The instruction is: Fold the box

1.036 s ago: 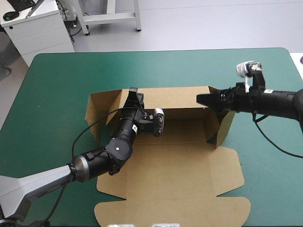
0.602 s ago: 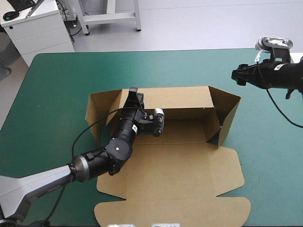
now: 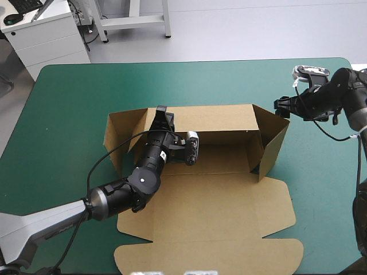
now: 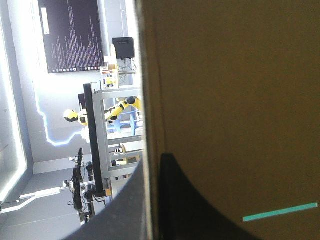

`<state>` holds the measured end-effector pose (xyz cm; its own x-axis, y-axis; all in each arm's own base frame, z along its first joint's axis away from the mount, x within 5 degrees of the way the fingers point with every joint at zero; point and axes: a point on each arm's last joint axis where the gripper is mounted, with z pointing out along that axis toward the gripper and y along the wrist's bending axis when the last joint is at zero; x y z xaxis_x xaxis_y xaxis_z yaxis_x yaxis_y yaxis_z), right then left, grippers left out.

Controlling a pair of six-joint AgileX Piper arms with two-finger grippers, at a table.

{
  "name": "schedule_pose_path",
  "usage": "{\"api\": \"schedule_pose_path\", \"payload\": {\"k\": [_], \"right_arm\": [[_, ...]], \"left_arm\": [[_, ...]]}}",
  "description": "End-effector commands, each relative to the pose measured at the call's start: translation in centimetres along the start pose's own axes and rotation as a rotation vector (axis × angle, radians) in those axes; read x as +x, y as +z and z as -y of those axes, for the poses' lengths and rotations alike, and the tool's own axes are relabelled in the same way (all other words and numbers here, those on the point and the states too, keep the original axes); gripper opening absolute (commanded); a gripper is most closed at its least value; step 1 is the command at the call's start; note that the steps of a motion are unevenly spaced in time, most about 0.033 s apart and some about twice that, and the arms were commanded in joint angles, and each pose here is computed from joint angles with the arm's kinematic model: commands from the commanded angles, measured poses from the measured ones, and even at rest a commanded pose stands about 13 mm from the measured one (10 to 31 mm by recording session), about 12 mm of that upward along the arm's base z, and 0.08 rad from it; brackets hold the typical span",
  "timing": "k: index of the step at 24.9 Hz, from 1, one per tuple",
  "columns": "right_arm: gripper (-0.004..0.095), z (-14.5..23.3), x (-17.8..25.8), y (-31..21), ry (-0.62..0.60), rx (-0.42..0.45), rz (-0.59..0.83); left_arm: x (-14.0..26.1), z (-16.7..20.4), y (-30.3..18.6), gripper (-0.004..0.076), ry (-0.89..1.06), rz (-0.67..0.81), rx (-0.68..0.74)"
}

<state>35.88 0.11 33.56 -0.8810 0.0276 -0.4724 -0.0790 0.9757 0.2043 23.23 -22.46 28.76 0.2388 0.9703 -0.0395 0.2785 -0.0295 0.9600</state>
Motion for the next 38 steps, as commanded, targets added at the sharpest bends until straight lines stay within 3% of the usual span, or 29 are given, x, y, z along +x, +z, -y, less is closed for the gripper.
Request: {"api": "schedule_pose_path", "payload": {"k": [1, 5, 13, 19, 27, 31, 35, 38], "right_arm": [[0.0737, -0.9, 0.1, -3.1, -0.034, -0.037, 0.087], [0.0737, -0.9, 2.1, -2.6, -0.053, -0.05, 0.061], [0.0737, -2.0, 6.9, -3.7, -0.136, -0.12, 0.166], [0.0737, -3.2, 8.3, -4.3, -0.338, -0.213, 0.166], [0.0737, -4.1, 8.3, -4.6, -0.464, -0.305, 0.202], [0.0737, -4.2, 8.3, -4.3, -0.468, -0.327, 0.201], [0.0737, -4.4, 9.7, -2.7, -0.436, -0.413, 0.168], [0.0737, -4.8, 11.0, -1.2, -0.438, -0.392, 0.19]], "left_arm": [[0.0, -2.1, -0.8, -0.001, 0.025, 0.007, -0.101], [0.0, -2.1, -0.8, -0.001, 0.002, 0.012, -0.099], [0.0, -2.1, -0.8, -0.001, -0.004, 0.012, -0.099], [0.0, -2.1, -0.8, -0.001, -0.004, 0.012, -0.099], [0.0, -2.1, -0.8, -0.001, -0.004, 0.013, -0.099], [0.0, -2.1, -0.8, -0.001, -0.004, 0.013, -0.099], [0.0, -2.1, -0.8, -0.001, -0.004, 0.013, -0.099], [0.0, -2.1, -0.8, -0.001, -0.004, 0.013, -0.099]]}}
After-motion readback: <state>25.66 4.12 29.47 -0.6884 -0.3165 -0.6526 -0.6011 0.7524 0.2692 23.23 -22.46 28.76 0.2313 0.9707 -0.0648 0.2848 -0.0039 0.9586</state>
